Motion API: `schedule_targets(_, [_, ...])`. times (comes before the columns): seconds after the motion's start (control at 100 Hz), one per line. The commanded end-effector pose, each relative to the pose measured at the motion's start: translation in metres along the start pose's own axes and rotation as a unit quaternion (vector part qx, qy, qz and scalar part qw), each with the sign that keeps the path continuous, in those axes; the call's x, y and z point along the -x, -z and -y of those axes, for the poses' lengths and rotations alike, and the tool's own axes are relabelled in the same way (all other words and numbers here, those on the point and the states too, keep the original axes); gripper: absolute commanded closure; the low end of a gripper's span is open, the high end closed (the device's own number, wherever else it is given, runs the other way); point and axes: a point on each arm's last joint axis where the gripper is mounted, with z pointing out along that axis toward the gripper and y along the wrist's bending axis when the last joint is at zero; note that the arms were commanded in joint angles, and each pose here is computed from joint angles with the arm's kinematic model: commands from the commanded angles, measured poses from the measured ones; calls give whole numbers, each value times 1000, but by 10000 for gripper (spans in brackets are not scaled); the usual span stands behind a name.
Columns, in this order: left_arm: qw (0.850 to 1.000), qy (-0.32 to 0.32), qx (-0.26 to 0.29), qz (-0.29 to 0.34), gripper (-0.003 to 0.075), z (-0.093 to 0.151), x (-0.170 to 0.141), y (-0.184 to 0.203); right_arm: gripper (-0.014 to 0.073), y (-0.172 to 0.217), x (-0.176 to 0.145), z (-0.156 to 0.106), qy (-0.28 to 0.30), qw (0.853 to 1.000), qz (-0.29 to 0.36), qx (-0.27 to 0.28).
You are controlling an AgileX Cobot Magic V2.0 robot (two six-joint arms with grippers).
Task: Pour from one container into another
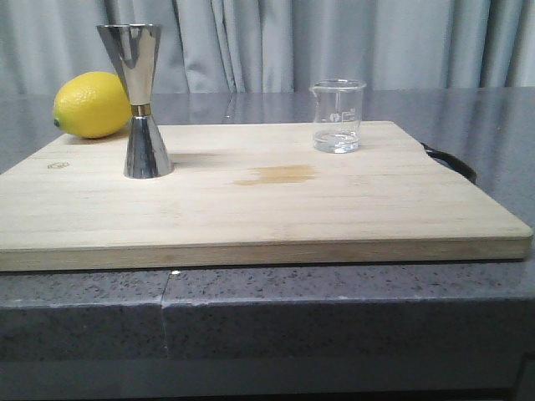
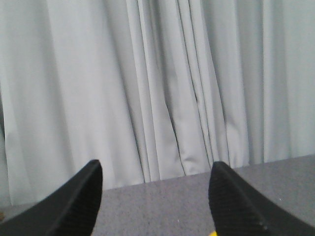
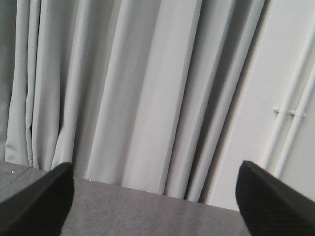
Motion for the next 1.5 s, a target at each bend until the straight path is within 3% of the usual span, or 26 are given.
schedule_targets(0.0, [1000,21,-1,6,299,7,-12,13,-4,19,-4,0,11,1000,26,-2])
schedule_targets(0.12, [999,40,-2,-23,300,15,-49,30,27,41,-30,-1,-4,1000,6,-13])
schedule_targets(0.25, [998,53,-2,-44,337,22,-81,44,184,60,-60,-2,-19,999,-31,-34])
schedule_targets(0.39, [996,63,-7,-63,492,27,-104,53,457,73,-80,-4,-20,998,-42,-43])
schedule_targets(0.51, [993,86,-33,-68,712,32,-112,54,672,77,-91,-6,-24,998,-48,-43])
schedule_targets(0.66, [988,111,-75,-73,740,40,-120,57,670,79,-102,-9,-50,995,-70,-42])
schedule_targets(1.25, [987,117,-66,-91,740,40,-131,59,670,79,-107,-10,-50,995,-79,-42])
schedule_targets(1.49, [985,119,-86,-92,739,43,-131,60,670,79,-107,-10,-50,995,-79,-42])
